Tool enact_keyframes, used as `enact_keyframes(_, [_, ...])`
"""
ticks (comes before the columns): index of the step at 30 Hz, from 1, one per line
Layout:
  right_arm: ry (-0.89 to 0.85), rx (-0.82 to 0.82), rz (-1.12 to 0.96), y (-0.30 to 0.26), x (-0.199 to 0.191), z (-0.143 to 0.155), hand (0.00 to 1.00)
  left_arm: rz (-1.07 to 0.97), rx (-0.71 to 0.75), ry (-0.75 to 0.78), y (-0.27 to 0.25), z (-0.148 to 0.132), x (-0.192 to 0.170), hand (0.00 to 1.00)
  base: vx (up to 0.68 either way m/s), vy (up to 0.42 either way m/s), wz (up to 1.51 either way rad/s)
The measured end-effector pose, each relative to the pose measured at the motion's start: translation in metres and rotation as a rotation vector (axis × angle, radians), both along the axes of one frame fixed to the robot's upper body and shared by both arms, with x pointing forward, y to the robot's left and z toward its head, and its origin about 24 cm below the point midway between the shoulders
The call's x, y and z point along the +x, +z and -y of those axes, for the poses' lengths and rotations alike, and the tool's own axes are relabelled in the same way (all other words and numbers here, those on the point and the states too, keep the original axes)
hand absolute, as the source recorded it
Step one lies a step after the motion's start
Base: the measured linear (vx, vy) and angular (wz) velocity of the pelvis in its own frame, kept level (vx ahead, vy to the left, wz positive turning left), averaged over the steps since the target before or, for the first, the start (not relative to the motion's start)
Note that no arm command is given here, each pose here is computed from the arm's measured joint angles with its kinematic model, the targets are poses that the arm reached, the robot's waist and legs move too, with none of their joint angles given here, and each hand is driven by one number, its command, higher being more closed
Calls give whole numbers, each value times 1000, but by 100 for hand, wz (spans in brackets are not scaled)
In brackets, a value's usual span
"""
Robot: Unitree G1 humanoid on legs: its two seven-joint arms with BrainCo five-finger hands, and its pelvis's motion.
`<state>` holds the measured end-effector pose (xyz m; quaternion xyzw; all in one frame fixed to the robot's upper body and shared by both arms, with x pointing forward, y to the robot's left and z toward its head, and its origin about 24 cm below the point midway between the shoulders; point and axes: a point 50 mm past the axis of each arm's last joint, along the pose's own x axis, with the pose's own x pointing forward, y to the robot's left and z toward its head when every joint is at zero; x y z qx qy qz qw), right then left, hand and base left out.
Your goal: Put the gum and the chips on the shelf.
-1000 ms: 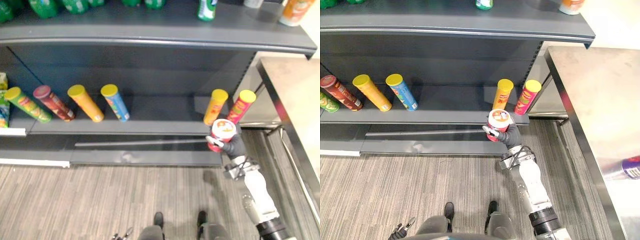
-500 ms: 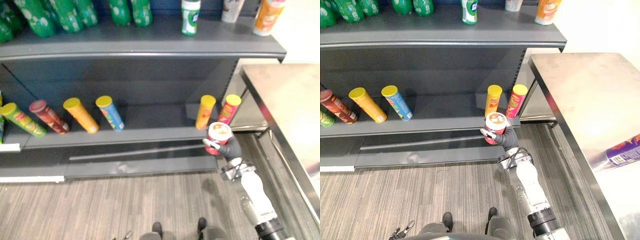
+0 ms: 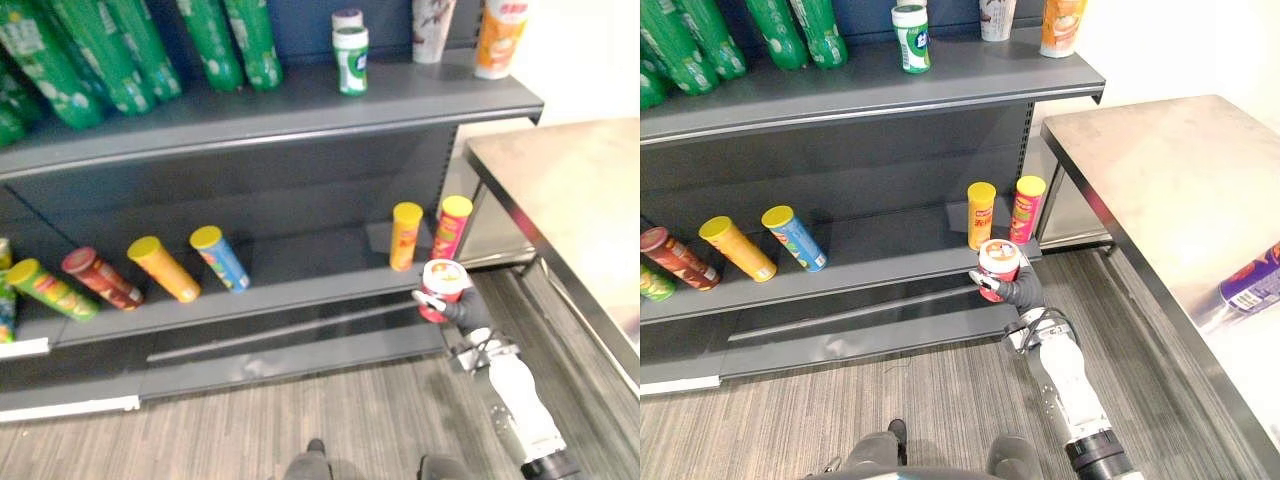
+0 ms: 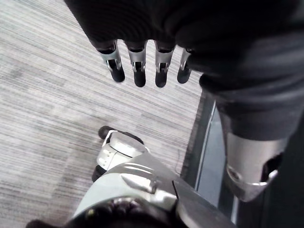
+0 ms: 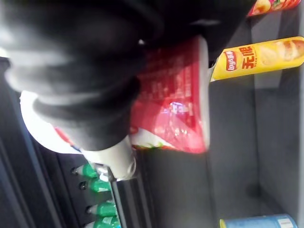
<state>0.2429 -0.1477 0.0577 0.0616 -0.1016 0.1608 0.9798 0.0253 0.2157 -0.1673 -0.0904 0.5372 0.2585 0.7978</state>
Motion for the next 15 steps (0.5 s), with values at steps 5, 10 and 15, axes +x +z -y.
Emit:
enact_keyframes(5, [8, 13, -12, -4, -4, -3, 100, 26, 25, -83, 2, -4, 17, 0, 143, 287, -23])
enact_keyframes(10, [-22, 36, -11, -5, -1, -7, 100, 48, 49, -144, 4, -5, 21, 0, 171, 119, -15])
enact_keyframes(15, [-6, 51, 35, 5, 14, -15, 100, 58, 54, -169, 5, -3, 25, 0, 113, 11, -33])
